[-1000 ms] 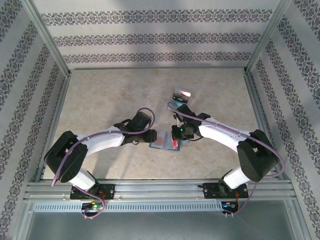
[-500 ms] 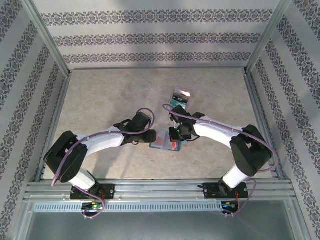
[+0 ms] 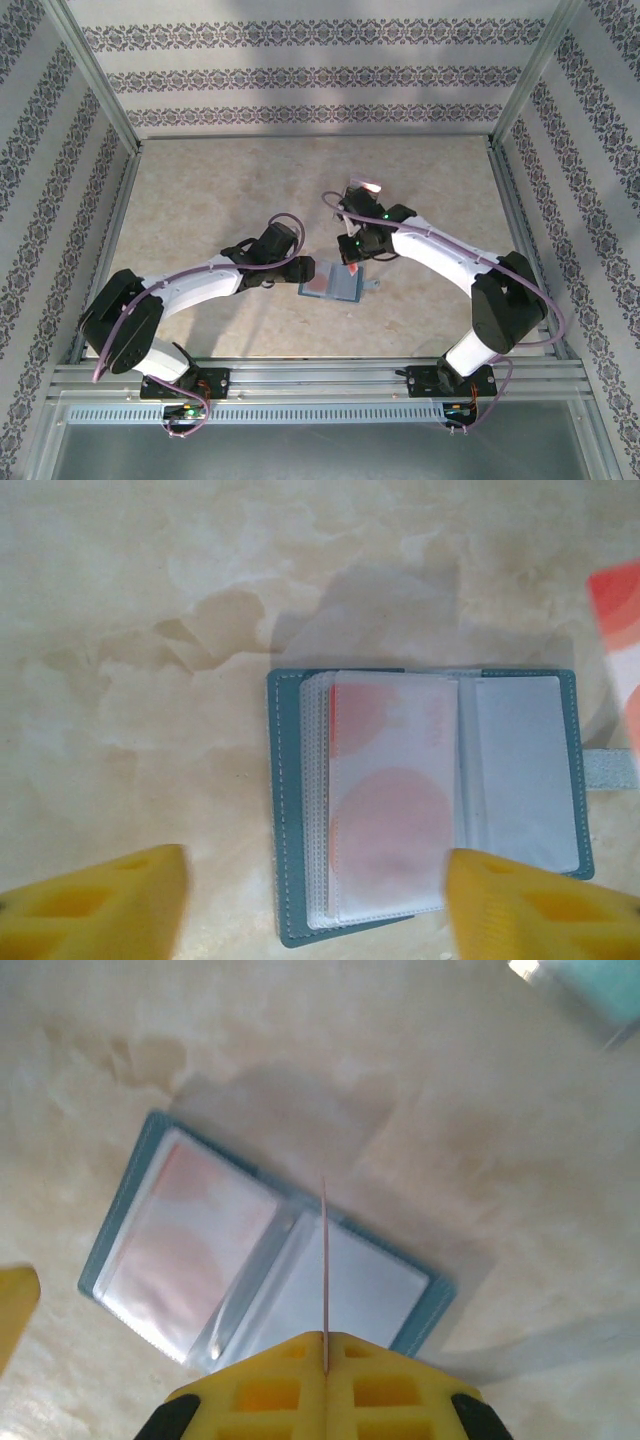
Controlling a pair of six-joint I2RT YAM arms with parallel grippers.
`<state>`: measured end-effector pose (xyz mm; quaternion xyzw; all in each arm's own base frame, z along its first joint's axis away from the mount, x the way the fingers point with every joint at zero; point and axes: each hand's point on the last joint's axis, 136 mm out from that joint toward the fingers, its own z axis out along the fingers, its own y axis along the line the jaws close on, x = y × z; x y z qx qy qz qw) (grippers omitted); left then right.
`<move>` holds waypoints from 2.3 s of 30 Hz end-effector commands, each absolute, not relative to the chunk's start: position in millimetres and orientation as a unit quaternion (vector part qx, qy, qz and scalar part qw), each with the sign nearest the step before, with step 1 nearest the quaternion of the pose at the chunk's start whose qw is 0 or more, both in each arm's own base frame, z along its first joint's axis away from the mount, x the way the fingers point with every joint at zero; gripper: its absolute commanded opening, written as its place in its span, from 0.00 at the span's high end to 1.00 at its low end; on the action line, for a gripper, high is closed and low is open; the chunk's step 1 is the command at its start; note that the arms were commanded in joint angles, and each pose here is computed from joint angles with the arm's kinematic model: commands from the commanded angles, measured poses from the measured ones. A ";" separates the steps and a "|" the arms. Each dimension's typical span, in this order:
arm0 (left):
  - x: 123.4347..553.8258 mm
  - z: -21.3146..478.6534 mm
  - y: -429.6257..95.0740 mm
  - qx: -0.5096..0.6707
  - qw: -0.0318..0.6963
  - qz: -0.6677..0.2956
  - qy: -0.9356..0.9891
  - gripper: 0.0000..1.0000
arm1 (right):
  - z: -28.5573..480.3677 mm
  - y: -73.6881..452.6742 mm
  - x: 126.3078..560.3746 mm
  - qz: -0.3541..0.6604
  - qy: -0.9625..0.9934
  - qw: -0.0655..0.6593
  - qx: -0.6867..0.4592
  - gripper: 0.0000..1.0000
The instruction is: Take the credit cards out of the card holder
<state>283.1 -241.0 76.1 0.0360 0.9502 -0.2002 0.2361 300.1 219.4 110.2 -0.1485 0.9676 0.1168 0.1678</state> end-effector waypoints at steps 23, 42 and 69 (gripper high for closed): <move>299.6 114.9 -192.8 0.009 0.352 -0.134 0.926 0.01 | 161.1 191.6 472.3 -0.014 0.860 0.306 -0.408 1.00; 307.0 129.2 -179.0 -0.016 0.382 -0.124 0.916 0.01 | 136.2 179.5 512.0 -0.012 0.855 0.280 -0.436 1.00; 306.6 141.3 -164.0 -0.029 0.398 -0.124 0.908 0.01 | 110.3 167.8 507.8 0.022 0.857 0.258 -0.446 1.00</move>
